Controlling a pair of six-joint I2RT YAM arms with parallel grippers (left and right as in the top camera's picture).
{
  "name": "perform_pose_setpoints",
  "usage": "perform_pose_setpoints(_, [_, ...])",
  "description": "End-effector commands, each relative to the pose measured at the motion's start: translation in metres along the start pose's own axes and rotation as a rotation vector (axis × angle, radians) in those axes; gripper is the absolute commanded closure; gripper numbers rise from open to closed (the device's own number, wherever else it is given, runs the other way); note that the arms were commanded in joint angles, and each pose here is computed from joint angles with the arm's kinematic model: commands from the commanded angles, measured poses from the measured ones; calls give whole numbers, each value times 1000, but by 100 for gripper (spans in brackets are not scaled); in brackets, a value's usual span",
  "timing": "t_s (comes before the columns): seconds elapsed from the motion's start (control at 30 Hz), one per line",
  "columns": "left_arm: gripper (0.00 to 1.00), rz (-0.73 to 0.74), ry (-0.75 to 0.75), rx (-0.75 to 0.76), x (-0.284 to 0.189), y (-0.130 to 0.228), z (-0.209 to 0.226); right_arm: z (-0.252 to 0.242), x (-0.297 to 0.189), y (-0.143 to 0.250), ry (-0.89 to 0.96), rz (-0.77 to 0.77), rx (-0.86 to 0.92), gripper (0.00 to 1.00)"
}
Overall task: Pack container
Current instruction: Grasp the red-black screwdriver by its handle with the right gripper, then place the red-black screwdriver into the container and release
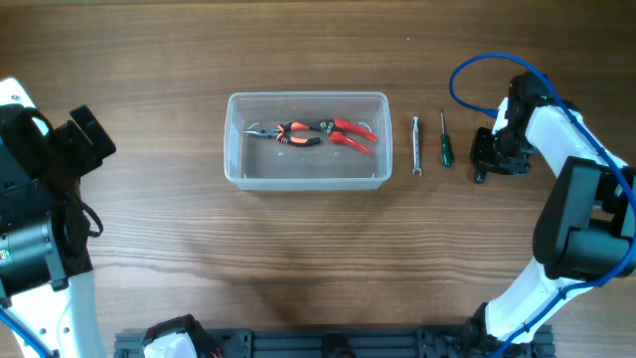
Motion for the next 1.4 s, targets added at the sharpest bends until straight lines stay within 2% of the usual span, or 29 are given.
perform_pose_setpoints(0.0, [0, -6, -6, -15, 0, -1, 2, 7, -24, -3, -43, -26, -3, 96])
perform_pose_setpoints(0.13, [0, -6, -6, -15, 0, -1, 2, 42, -170, -15, -156, -343, -93, 96])
perform_pose_setpoints(0.17, [0, -6, -6, -15, 0, -1, 2, 69, -226, -3, -195, -481, -229, 96])
perform_pose_setpoints(0.2, [0, -6, -6, -15, 0, -1, 2, 90, -255, 8, -235, -566, -338, 96])
perform_pose_setpoints(0.23, [0, -6, -6, -15, 0, -1, 2, 125, -290, 31, -303, -682, -555, 96])
perform_pose_setpoints(0.27, [0, -6, -6, -15, 0, -1, 2, 157, -311, 56, -350, -767, -766, 96])
perform_pose_setpoints(0.33, [0, -6, -6, -15, 0, -1, 2, 208, -326, 97, -390, -844, -1111, 96])
perform_pose_setpoints(0.43, [0, -6, -6, -15, 0, -1, 2, 266, -302, 128, -437, -788, -1441, 96])
perform_pose_setpoints(0.5, [0, -6, -6, -15, 0, -1, 2, 291, -266, 122, -409, -689, -1552, 96])
perform_pose_setpoints(0.57, [0, -6, -6, -15, 0, -1, 2, 315, -202, 102, -361, -530, -1673, 96])
perform_pose_setpoints(0.7, [0, -6, -6, -15, 0, -1, 2, 331, -95, 61, -121, -325, -1674, 96])
perform_pose_setpoints(0.77, [0, -6, -6, -15, 0, -1, 2, 336, -64, 55, -115, -275, -1655, 96])
perform_pose_setpoints(1.03, [0, -6, -6, -15, 0, -1, 2, 367, -52, 38, -144, -451, -1655, 96])
perform_pose_setpoints(1.37, [0, -6, -6, -15, 0, -1, 2, 370, -20, 57, -184, -324, -1695, 96])
Point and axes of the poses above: each gripper's point midway between its finger pads, its own x axis out along the fingers, its own z axis along the line the jaws close on, y = z × x, the point moved 7 cm from there along -x, back along the fingers, and after that the axes turned 9 degrees about -x, right-handed, at the moved point
